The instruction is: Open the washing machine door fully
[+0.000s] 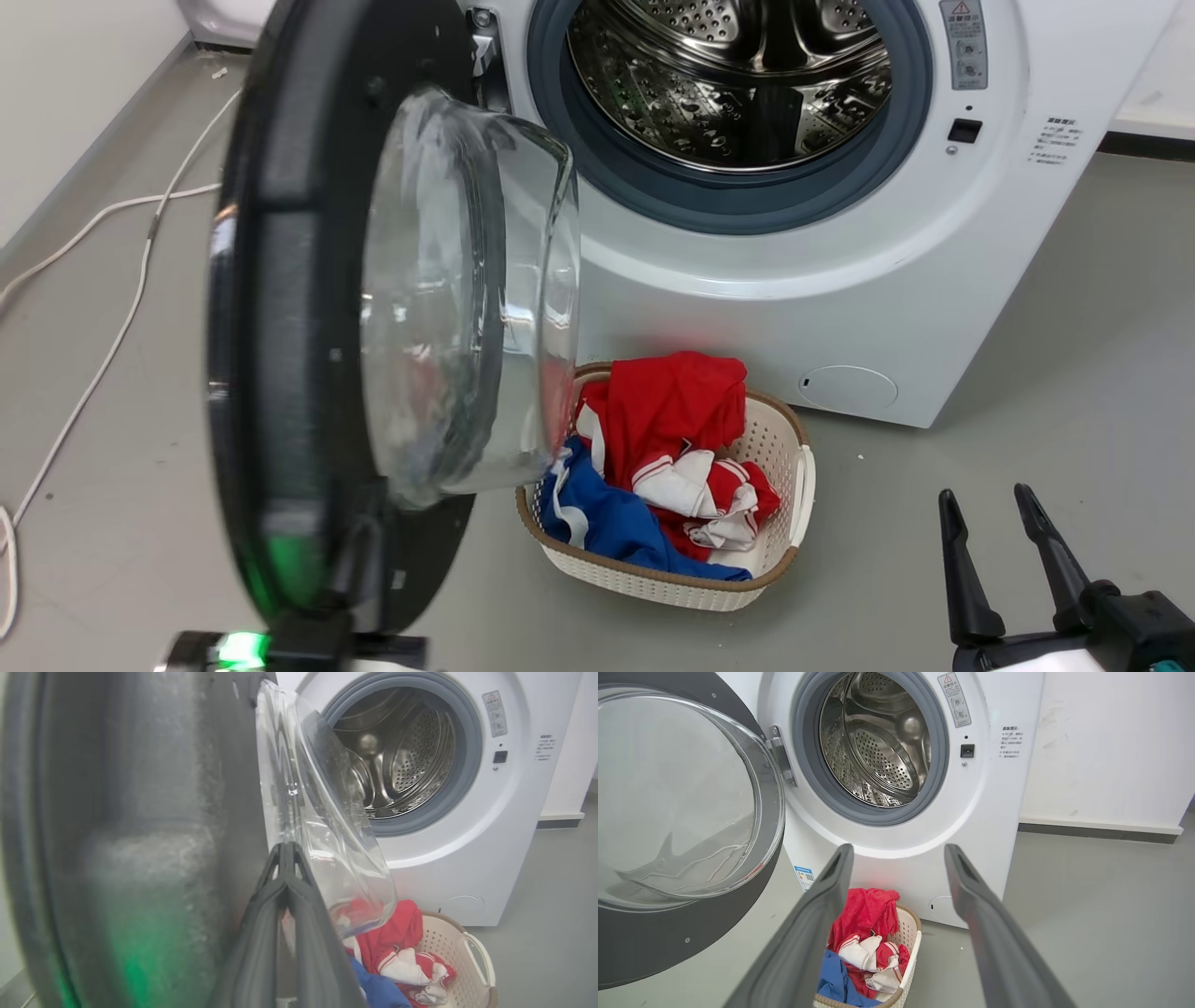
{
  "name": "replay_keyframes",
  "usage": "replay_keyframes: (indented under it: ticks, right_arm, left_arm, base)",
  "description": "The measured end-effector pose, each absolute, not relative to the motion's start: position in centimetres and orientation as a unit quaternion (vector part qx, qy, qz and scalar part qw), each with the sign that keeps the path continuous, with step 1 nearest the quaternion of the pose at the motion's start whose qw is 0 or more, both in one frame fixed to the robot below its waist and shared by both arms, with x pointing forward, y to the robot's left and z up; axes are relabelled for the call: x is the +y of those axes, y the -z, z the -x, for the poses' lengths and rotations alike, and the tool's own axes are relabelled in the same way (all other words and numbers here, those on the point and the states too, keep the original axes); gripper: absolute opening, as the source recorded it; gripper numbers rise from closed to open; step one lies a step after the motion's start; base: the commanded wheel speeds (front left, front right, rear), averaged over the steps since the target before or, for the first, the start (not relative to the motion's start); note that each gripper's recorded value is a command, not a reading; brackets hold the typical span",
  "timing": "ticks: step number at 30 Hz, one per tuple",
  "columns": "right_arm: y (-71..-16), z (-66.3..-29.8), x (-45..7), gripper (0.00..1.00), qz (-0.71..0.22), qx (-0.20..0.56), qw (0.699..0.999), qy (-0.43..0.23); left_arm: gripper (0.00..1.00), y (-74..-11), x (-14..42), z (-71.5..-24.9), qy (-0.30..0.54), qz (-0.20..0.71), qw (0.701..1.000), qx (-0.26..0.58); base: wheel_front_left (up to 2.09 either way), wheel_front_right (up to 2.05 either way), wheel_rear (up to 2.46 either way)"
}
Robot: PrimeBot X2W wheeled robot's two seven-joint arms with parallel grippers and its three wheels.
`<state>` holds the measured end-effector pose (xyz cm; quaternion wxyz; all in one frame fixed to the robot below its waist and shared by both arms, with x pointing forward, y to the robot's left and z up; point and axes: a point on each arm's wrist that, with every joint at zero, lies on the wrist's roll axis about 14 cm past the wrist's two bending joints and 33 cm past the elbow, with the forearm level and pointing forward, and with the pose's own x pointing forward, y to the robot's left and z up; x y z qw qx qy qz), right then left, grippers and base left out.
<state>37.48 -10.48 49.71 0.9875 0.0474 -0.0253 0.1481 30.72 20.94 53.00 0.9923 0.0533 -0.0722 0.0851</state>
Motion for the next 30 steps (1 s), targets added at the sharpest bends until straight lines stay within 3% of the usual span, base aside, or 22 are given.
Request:
replay_keyframes:
  ticks: [30]
  right_arm:
    - [-48.1, -39.4, -10.7, 1.0, -0.039, -0.009, 0.989, -0.143]
  left_arm:
    - [0.0, -52.8, 37.5, -29.5, -0.296, -0.087, 0.95, -0.04]
  base:
    - [0.0, 0.0, 0.0]
